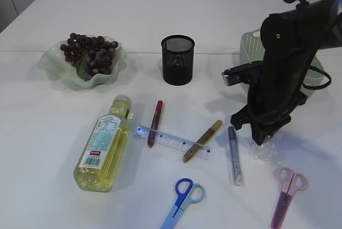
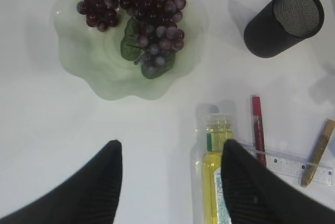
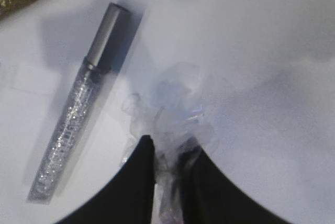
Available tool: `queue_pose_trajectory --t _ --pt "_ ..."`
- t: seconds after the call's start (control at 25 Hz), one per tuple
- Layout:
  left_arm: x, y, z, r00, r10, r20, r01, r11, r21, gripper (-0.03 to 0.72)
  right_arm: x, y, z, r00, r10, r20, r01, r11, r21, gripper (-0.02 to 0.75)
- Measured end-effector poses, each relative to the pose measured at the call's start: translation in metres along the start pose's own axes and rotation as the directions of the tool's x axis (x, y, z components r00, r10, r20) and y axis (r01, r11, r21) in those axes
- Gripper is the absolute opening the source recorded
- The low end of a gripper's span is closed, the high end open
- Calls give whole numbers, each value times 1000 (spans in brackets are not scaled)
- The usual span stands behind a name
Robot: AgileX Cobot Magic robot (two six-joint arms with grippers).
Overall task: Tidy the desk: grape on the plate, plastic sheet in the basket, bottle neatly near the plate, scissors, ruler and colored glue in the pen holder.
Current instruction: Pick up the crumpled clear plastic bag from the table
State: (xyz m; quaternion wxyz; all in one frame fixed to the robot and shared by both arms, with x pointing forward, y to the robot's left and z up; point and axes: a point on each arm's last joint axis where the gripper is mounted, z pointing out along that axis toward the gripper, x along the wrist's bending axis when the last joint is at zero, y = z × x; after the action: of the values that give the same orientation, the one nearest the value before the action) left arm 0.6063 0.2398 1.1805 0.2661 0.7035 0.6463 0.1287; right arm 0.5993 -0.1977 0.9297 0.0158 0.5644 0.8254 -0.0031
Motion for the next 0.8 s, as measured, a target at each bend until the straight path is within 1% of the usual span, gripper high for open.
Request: queue_pose_trajectory --t 0.12,0.2,0.36,0.52,0.64,0.8 --pt "-1 -1 -10 1000 3 1 -3 1000 -18 438 0 1 -2 1000 1 0 -1 1000 3 76" --pt "-2 -2 -15 1000 5 2 -5 1000 -30 437 0 1 -4 1000 15 -7 -15 1000 20 51" --pt "-2 -2 -19 1000 6 1 -6 999 -38 426 3 1 -14 998 47 -37 -44 995 85 41" --pt "-2 -2 -19 1000 7 -1 -7 999 -38 423 6 5 -26 993 81 -80 -72 992 100 40" --pt "-2 -2 -19 1000 7 -1 -7 999 -38 423 6 12 -41 990 101 -95 -96 994 54 40" --pt "-2 -2 -19 1000 7 -1 -7 999 -38 422 8 21 -77 983 131 -132 -139 989 -53 39"
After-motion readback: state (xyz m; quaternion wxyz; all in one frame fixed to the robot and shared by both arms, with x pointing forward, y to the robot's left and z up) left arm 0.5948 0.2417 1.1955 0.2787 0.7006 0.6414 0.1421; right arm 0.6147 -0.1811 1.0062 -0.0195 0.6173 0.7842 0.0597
